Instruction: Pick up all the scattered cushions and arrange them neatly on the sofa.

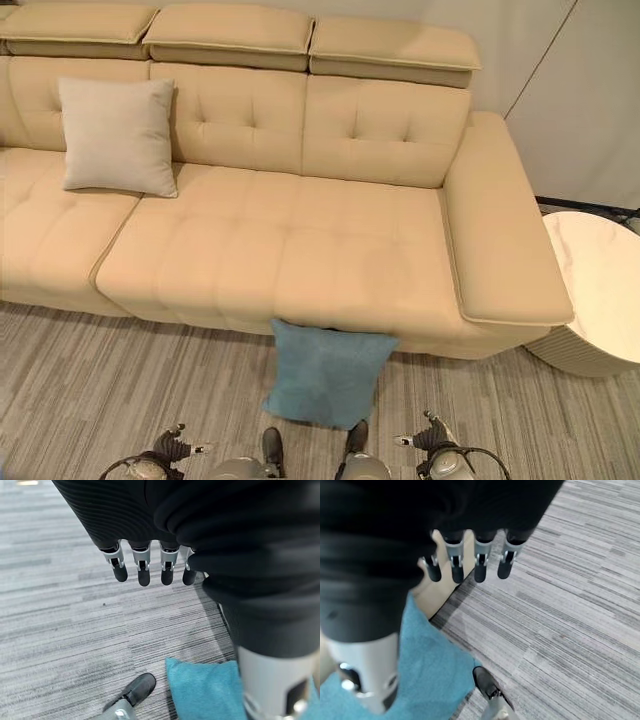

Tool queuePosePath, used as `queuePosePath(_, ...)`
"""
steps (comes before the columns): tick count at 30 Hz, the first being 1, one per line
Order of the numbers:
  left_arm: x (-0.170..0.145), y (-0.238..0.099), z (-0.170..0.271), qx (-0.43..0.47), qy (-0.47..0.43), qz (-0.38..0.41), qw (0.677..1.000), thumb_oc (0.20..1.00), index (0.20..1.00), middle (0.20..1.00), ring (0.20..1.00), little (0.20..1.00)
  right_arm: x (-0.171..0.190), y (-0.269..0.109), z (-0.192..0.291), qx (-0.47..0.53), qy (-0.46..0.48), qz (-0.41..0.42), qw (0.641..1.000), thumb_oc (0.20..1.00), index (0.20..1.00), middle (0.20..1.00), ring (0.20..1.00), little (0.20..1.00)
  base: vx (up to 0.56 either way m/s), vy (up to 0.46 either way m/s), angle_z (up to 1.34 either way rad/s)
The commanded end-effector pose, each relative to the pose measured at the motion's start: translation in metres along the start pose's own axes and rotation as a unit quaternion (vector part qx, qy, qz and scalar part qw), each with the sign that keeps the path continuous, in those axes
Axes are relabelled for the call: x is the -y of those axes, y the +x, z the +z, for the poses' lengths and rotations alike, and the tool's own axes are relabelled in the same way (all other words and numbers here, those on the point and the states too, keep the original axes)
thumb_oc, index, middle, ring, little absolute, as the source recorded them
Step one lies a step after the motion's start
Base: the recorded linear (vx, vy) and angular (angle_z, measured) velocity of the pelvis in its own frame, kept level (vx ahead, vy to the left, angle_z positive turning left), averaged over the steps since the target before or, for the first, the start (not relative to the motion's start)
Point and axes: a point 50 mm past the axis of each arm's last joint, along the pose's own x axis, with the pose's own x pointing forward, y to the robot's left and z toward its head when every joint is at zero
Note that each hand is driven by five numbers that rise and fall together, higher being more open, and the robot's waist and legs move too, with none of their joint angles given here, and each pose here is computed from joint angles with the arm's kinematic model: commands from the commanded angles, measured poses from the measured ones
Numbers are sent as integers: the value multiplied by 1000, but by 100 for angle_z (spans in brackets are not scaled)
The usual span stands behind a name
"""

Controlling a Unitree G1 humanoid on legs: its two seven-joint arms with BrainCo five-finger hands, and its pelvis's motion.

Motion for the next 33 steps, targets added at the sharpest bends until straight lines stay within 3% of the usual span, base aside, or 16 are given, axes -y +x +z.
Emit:
queuePosePath(1, -4, 4, 24, 39, 17, 3, 999, 1000, 1000, 1000, 1000, 1000, 14, 5, 12, 18, -7, -25, 999, 1000, 1000, 1000, 1000, 1000, -66, -9, 14)
queuePosePath(7, 1, 4, 21, 28, 21, -4, 999, 1000, 1000, 1000, 1000, 1000, 18, 7, 19, 25, -7, -29, 999, 1000, 1000, 1000, 1000, 1000, -16, 121, 0)
queuePosePath(20, -22, 6, 17, 21, 16, 32, 999, 1000, 1000, 1000, 1000, 1000, 11, 6, 24, 34, -19, -17, 999, 1000, 1000, 1000, 1000, 1000, -11, 73, -18)
queuePosePath(33, -14, 7, 32, 47, 11, 22, 999, 1000, 1000, 1000, 1000, 1000, 24, 8, 35, 59, -17, -44, 997, 1000, 1000, 1000, 1000, 1000, -10, -37, 0)
